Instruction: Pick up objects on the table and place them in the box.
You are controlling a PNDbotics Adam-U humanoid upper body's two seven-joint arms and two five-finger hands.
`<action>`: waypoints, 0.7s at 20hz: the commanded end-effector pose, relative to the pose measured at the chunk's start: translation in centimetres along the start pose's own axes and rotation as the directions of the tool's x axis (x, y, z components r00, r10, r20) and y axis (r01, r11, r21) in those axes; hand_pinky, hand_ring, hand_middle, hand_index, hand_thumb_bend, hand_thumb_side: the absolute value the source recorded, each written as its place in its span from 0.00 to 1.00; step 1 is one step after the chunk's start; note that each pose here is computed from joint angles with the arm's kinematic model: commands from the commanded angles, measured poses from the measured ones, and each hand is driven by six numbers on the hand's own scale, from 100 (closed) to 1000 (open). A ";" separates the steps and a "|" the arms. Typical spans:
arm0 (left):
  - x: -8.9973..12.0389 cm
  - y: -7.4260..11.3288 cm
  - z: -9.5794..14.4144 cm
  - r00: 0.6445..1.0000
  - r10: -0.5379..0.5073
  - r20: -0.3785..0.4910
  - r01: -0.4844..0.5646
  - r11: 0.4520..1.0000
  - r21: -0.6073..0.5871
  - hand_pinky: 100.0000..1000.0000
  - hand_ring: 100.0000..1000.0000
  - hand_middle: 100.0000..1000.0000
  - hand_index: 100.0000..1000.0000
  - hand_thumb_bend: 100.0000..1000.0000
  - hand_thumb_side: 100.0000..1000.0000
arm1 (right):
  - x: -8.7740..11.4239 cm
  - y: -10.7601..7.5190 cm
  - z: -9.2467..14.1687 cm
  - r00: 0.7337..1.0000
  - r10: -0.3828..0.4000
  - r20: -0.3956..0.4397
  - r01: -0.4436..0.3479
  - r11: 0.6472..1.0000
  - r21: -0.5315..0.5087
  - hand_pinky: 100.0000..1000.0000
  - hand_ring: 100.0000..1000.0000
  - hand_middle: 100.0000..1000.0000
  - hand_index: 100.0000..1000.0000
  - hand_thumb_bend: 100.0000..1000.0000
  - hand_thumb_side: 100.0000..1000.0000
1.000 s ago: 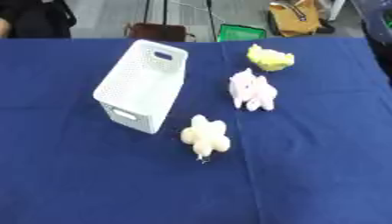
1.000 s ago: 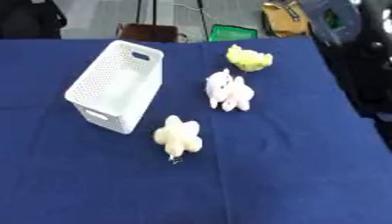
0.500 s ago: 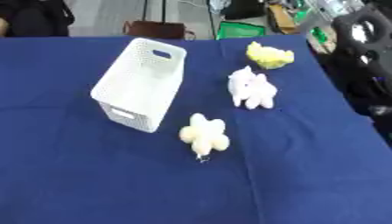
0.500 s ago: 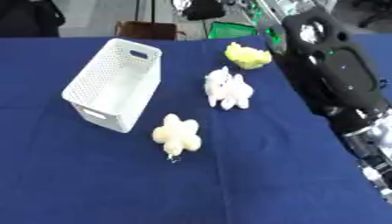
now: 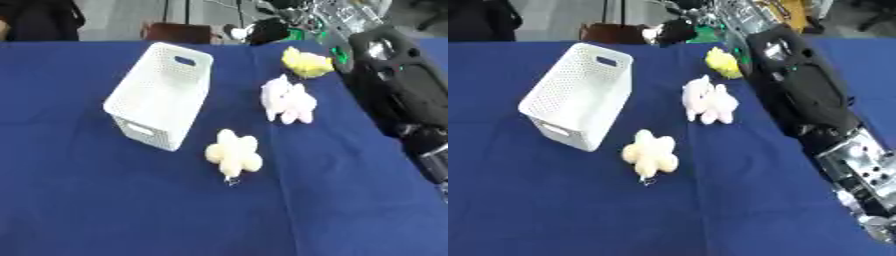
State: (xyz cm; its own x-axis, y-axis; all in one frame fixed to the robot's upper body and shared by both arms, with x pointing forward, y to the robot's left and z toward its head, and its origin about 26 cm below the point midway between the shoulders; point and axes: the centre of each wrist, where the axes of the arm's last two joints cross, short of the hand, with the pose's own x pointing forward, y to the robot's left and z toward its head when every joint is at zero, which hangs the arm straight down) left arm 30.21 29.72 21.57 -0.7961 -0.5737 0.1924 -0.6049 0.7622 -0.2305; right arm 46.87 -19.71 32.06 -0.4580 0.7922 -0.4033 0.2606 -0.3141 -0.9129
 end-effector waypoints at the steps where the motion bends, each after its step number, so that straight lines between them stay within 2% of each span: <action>1: 0.3 -0.2 -0.7 0.998 0.040 0.054 -0.042 0.998 0.035 0.72 0.78 0.76 0.75 0.00 0.70 | -0.2 -1.9 0.7 0.999 -0.034 0.010 0.034 0.998 -0.050 0.93 0.98 0.91 1.00 0.25 1.00; 3: 0.3 -0.2 -0.7 0.998 0.040 0.053 -0.042 0.999 0.035 0.72 0.78 0.76 0.75 0.00 0.70 | 0.2 -2.3 0.9 0.999 -0.048 0.015 0.049 0.997 -0.060 0.93 0.98 0.90 1.00 0.22 1.00; 5: 0.3 -0.1 -0.7 0.998 0.039 0.053 -0.040 0.999 0.032 0.72 0.78 0.76 0.75 0.00 0.69 | 0.5 -2.6 1.4 0.997 -0.068 0.022 0.069 0.995 -0.078 0.92 0.97 0.89 1.00 0.14 1.00; 7: 0.3 -0.1 -0.7 0.998 0.036 0.054 -0.038 0.999 0.030 0.72 0.78 0.76 0.75 0.00 0.69 | 0.7 -2.8 2.2 0.994 -0.108 0.030 0.111 0.989 -0.098 0.92 0.97 0.88 1.00 0.12 1.00; 8: 0.3 -0.1 -0.7 0.998 0.034 0.054 -0.036 0.999 0.029 0.72 0.78 0.76 0.75 0.00 0.69 | 0.9 -2.8 2.8 0.990 -0.138 0.036 0.141 0.985 -0.100 0.91 0.98 0.86 1.00 0.10 1.00; 11: 0.3 0.0 -0.8 0.998 0.031 0.057 -0.032 0.999 0.028 0.72 0.78 0.76 0.75 0.00 0.68 | 1.7 -3.0 4.8 0.971 -0.231 0.058 0.235 0.968 -0.083 0.91 0.98 0.85 1.00 0.12 1.00; 14: 0.3 0.0 -0.8 0.998 0.030 0.058 -0.032 0.999 0.028 0.72 0.78 0.76 0.75 0.00 0.68 | 3.6 -3.9 8.1 0.955 -0.281 0.092 0.287 0.956 -0.067 0.91 0.98 0.85 0.99 0.11 1.00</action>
State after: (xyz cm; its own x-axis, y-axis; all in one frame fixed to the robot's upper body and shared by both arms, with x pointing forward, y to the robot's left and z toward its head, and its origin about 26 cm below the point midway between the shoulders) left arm 30.21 29.72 21.57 -0.7962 -0.5737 0.1922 -0.6048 0.7623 -0.2303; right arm 39.25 -19.78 31.66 -0.5787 0.8065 -0.1209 0.1384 -0.0490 -0.9892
